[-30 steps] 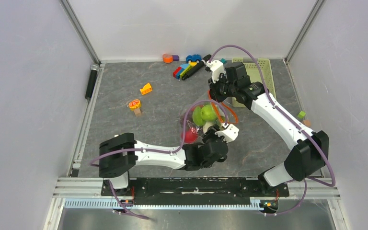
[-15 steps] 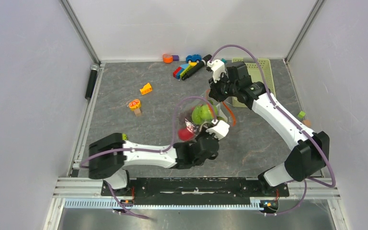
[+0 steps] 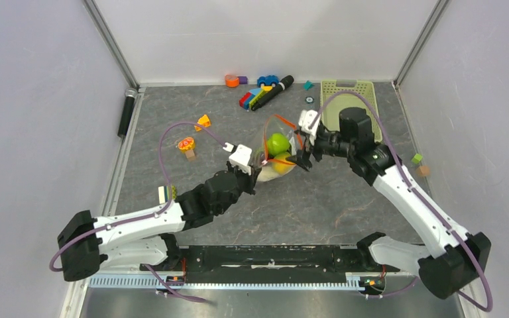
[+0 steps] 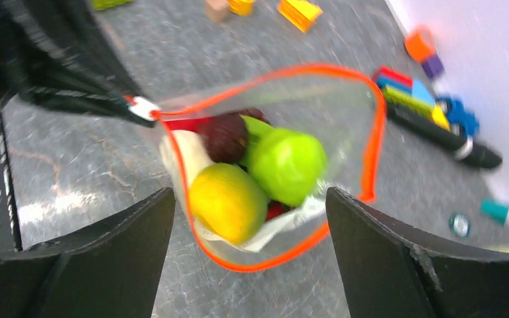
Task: Place the food in the zip-top bag and seal the zipper
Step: Zip the zipper food storage bag at the center of the board.
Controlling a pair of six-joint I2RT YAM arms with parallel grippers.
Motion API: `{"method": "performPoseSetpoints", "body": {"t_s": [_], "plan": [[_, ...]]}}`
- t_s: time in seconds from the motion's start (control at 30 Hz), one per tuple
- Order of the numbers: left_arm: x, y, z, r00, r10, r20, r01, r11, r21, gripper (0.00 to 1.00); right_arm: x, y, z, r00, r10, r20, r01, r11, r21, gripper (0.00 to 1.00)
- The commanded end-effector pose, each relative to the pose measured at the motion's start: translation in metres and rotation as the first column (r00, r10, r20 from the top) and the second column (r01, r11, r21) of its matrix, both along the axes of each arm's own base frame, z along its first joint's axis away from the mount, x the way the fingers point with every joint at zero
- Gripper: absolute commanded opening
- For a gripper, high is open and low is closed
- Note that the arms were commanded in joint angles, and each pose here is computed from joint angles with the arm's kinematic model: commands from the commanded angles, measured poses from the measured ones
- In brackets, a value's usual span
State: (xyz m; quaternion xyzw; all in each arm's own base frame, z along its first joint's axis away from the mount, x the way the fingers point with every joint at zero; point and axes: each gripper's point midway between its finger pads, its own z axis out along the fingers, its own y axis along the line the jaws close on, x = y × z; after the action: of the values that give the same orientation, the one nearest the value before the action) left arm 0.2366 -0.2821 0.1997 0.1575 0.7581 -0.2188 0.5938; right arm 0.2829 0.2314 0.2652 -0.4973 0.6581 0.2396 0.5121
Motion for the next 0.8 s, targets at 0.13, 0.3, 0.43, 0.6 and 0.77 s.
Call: {"method": "performPoseSetpoints", "body": {"t_s": [0.13,0.3,0.43,0.6,0.77], "plan": [[-0.033,-0.01,0.032,0.971,-0.235,0.044,0.238,0.965,-0.106,0.02,-0.083,0.033,0.023,0.782,0.49,0.386,-0.543,0.839,0.035,0.93],[-0.037,-0.009,0.035,0.965,-0.257,0.044,0.26,0.96,-0.104,0.02,-0.109,0.054,0.007,0.689,0.592,0.418,-0.629,0.775,-0.062,0.9],[-0.04,-0.01,0.034,0.96,-0.276,0.046,0.28,0.955,-0.099,0.02,-0.114,0.07,0.008,0.693,0.608,0.387,-0.642,0.765,-0.052,0.86],[-0.046,-0.008,0.033,0.951,-0.304,0.059,0.308,0.947,-0.089,0.02,-0.103,0.077,0.008,0.739,0.586,0.332,-0.613,0.789,-0.03,0.79],[-0.049,-0.002,0.031,0.95,-0.306,0.069,0.311,0.947,-0.081,0.02,-0.099,0.081,0.006,0.757,0.583,0.293,-0.604,0.796,-0.023,0.62]]}}
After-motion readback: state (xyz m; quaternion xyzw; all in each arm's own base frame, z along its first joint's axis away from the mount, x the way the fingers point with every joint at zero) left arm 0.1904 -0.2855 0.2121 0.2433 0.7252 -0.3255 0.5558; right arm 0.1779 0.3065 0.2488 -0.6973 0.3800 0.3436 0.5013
